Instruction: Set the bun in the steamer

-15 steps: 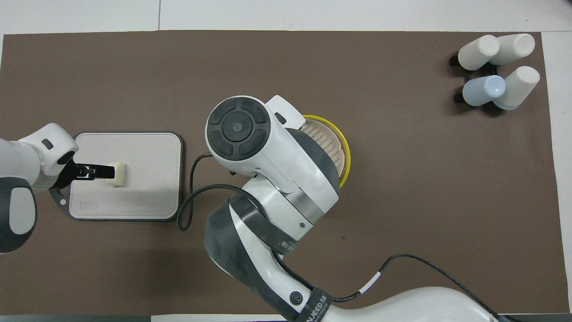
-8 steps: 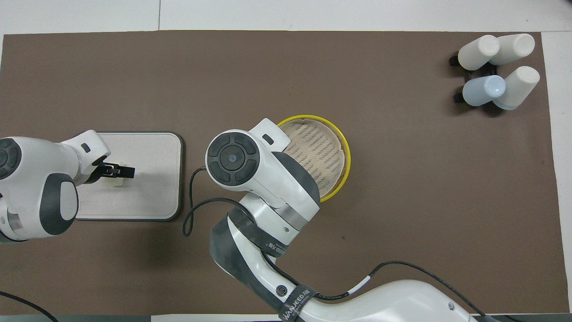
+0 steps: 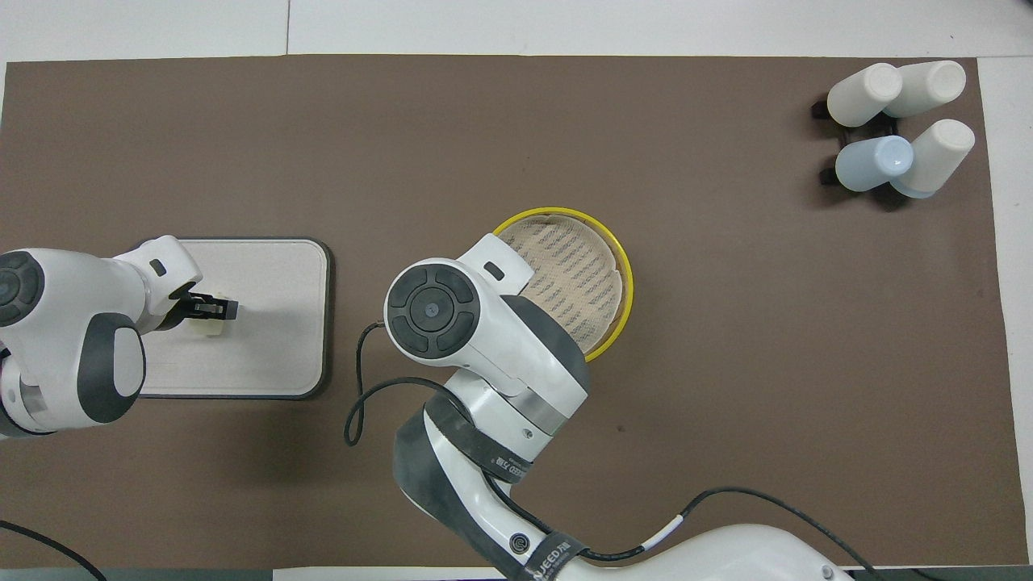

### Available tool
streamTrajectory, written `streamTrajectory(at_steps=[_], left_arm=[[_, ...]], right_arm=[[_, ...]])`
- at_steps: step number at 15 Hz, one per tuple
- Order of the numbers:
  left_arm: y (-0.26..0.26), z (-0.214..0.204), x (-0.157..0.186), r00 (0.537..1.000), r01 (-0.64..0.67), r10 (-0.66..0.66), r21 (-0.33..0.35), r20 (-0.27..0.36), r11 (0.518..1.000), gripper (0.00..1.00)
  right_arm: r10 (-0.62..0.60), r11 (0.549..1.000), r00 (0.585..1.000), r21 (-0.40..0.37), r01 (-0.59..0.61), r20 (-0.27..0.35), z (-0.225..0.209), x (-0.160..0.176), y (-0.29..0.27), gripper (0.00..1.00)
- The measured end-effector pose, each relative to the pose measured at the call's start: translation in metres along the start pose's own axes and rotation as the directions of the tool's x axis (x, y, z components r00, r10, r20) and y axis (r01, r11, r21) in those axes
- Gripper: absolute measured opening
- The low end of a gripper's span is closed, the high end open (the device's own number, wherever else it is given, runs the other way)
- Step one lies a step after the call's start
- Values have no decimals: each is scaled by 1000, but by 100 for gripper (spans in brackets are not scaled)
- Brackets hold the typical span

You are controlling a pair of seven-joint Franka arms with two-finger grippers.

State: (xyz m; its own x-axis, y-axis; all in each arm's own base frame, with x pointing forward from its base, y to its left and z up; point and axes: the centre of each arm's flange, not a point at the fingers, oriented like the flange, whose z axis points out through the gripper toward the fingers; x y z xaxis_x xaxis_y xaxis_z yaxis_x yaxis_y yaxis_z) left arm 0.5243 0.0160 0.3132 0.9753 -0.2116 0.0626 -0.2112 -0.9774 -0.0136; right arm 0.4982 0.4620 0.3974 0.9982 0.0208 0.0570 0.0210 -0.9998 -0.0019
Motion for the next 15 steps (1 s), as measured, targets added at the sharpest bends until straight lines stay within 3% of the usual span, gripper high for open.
streamTrajectory(at_steps=[3, 4, 5, 6, 10, 13, 15], left_arm=[[-4, 0, -1, 1000, 7, -7, 0, 1, 1000, 22], [-4, 0, -1, 1000, 7, -7, 0, 1, 1000, 17], [-4, 0, -1, 1000, 8, -8, 0, 2, 1000, 15], [-5, -1, 0, 1000, 12, -12, 0, 2, 1000, 15], [-10, -35, 20, 998, 41, -41, -10, 45, 999, 14], [1, -98, 51, 989, 123, -122, -13, 84, 992, 14], [35, -143, 72, 978, 186, -184, -7, 101, 983, 14]], right_arm=[[-7, 1000, 1000, -3, 7, 3, 9, -6, 3, 38], [-16, 1000, 1000, -7, 16, 3, 11, -6, 4, 33], [-30, 999, 1000, -12, 30, 2, 12, -6, 7, 20], [-58, 998, 998, -12, 58, -9, 10, -4, 8, 14], [-82, 997, 997, -13, 82, -8, 7, -3, 9, 14], [-112, 992, 993, -52, 114, 30, -19, 8, 18, 12], [-138, 987, 989, -73, 142, 59, -39, 22, 34, 10]])
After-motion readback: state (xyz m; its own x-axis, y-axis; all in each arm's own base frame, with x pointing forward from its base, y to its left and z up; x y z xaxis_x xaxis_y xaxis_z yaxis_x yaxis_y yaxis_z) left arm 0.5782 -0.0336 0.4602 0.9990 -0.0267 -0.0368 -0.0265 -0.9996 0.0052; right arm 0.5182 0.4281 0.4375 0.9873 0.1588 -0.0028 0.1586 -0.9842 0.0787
